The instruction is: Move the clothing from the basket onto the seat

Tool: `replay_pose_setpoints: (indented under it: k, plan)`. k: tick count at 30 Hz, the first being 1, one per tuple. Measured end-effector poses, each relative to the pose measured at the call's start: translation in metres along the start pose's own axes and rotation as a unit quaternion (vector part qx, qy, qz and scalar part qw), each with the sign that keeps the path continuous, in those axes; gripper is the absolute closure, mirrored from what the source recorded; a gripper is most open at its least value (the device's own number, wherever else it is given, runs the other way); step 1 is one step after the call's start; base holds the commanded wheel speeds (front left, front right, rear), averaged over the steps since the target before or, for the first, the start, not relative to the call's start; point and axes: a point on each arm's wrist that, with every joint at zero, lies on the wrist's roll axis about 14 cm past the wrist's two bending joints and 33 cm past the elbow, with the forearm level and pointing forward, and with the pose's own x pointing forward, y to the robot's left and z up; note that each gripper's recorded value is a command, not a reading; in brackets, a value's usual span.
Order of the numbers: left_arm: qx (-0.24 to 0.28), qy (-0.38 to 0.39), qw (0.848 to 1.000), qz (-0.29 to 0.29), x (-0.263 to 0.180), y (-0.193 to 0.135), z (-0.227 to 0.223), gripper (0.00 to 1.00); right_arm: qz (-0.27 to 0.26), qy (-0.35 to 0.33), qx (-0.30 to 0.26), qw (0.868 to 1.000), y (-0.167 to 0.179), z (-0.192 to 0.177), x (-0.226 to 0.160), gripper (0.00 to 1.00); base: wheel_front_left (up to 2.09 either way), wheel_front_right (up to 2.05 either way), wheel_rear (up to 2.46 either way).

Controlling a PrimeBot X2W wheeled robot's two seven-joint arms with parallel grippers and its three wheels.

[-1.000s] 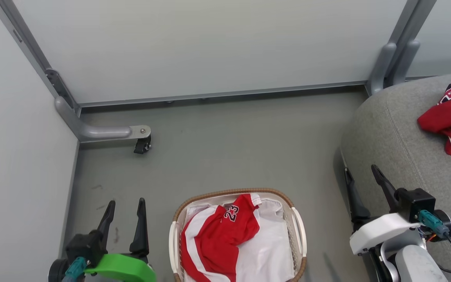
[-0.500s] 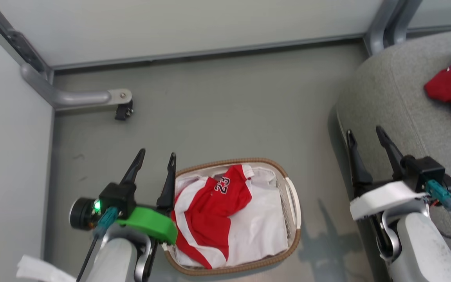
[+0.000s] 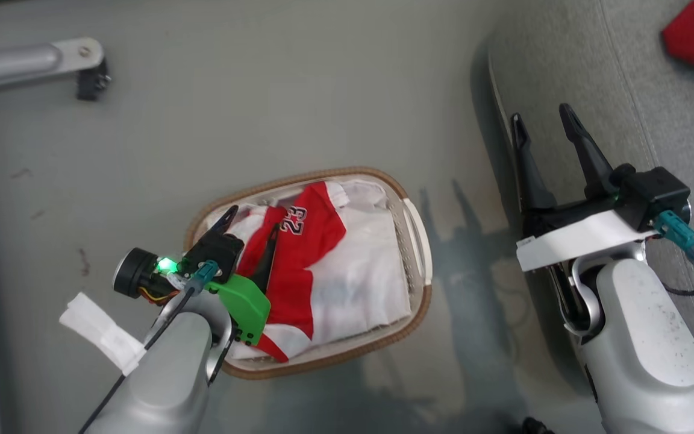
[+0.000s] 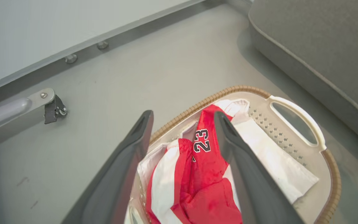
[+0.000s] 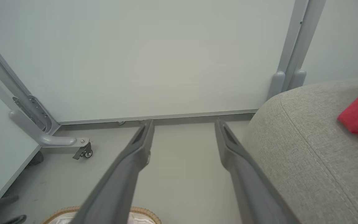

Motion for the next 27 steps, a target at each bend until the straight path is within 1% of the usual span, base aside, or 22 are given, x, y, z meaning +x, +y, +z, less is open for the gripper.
replay_pose_setpoints:
  k: [4,7,14,21,26,27]
  plan:
    - [0.009,0.065,0.997,-0.032,0.018,-0.005,-0.044,0.0,-0.01,0.019,0.002,1.0,-0.011,-0.02,0.004,0.0,0.0,0.0,0.0]
    - [0.014,0.097,0.994,-0.056,0.031,-0.012,-0.069,0.0,-0.018,0.035,-0.001,0.999,-0.02,-0.034,0.004,0.0,0.0,0.0,0.0]
    - [0.015,0.123,0.988,-0.095,0.069,-0.023,-0.097,0.0,-0.034,0.071,-0.007,0.997,-0.038,-0.066,0.002,0.0,0.0,0.0,0.0]
    - [0.011,0.147,0.984,-0.096,0.095,-0.02,-0.126,0.0,-0.047,0.102,-0.012,0.994,-0.051,-0.092,-0.002,0.0,0.0,0.0,0.0]
    - [0.002,0.166,0.98,-0.108,0.102,-0.029,-0.146,0.0,-0.055,0.119,-0.015,0.991,-0.059,-0.105,-0.006,0.0,0.0,0.0,0.0]
    - [0.001,0.172,0.979,-0.114,0.101,-0.033,-0.15,0.27,-0.057,0.122,-0.016,0.991,-0.06,-0.107,-0.007,0.0,0.0,0.0,0.0]
